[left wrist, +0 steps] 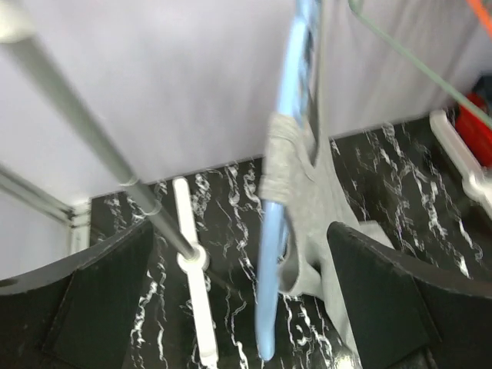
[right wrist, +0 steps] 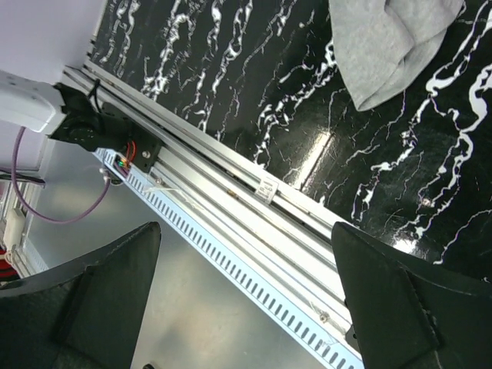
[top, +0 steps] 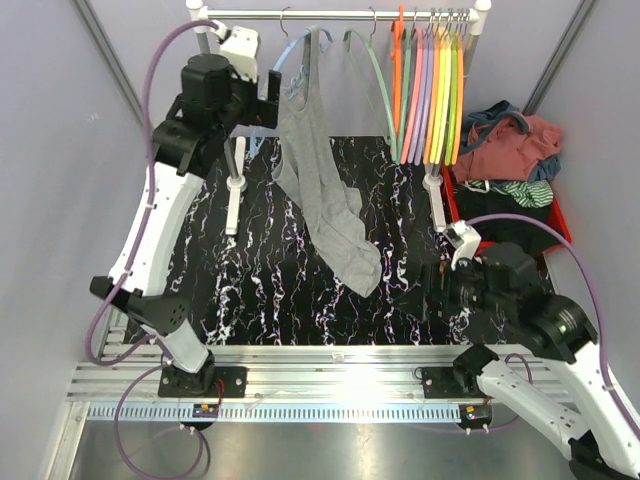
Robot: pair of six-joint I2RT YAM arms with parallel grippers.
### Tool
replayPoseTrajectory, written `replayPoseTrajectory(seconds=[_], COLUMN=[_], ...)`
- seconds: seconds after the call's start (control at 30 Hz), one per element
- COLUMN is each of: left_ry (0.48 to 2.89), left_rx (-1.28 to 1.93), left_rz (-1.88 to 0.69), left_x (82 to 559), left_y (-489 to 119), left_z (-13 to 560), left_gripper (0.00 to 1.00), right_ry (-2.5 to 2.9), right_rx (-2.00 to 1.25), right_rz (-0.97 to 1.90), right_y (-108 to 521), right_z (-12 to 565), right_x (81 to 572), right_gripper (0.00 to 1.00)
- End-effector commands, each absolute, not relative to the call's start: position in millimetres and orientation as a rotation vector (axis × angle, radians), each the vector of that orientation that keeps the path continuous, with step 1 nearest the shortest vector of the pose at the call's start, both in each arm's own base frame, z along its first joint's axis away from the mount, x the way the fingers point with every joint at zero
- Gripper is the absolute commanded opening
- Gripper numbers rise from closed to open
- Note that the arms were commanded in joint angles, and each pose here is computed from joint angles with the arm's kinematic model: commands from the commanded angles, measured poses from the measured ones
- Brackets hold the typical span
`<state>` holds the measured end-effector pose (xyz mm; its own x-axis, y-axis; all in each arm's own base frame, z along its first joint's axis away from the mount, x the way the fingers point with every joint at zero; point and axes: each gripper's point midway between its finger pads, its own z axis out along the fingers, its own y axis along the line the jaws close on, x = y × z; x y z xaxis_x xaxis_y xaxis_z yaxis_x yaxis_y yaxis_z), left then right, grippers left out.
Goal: Remove the tank top from the hanger
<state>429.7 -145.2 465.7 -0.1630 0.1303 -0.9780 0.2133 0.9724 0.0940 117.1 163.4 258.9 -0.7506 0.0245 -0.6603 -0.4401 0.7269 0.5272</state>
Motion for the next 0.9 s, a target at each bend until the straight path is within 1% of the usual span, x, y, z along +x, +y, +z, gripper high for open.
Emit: replayPoseTrajectory(seconds=[0.0,0.23,0.27,0.37,0.4,0.47,0.5,0.53,0.57,0.6,0.87], left_ry=[1.826,1.906,1.921,1.957,1.970,1.980,1.981,1.982,1.977,1.973,1.895], left_rx=[0.407,0.447,0.450,0.454,0.454,0.451,0.451,0.445,0.437,0.432,0.335], left_rz=[-0.165,-0.136,-0.122,-0.079,-0.077,-0.060,-0.055,-0.044,-0.043,-0.041,-0.038], left_x=[427,432,434,443,447,452,454,455,456,457,460], left_y=[-168,-169,-168,-165,-167,-166,-166,-165,-165,-165,-159], left_z=[441,405,398,379,373,366,365,366,368,369,396], left_gripper=[0.99,0.98,0.96,0.80,0.69,0.55,0.42,0.17,0.07,0.00,0.00], right_ry=[2.206,2.219,2.221,2.217,2.215,2.213,2.213,2.212,2.213,2.209,2.221], right_rx=[-0.318,-0.298,-0.296,-0.293,-0.295,-0.288,-0.291,-0.286,-0.284,-0.280,-0.279], right_rz=[0.961,0.945,0.945,0.953,0.954,0.948,0.948,0.946,0.942,0.939,0.920], right_y=[165,162,162,164,164,164,164,163,162,162,162], right_z=[271,258,257,257,257,257,257,257,257,258,252], right_x=[112,112,112,113,114,115,114,115,115,115,119], right_gripper=[1.00,1.00,1.00,0.97,0.96,0.94,0.93,0.93,0.93,0.92,0.91])
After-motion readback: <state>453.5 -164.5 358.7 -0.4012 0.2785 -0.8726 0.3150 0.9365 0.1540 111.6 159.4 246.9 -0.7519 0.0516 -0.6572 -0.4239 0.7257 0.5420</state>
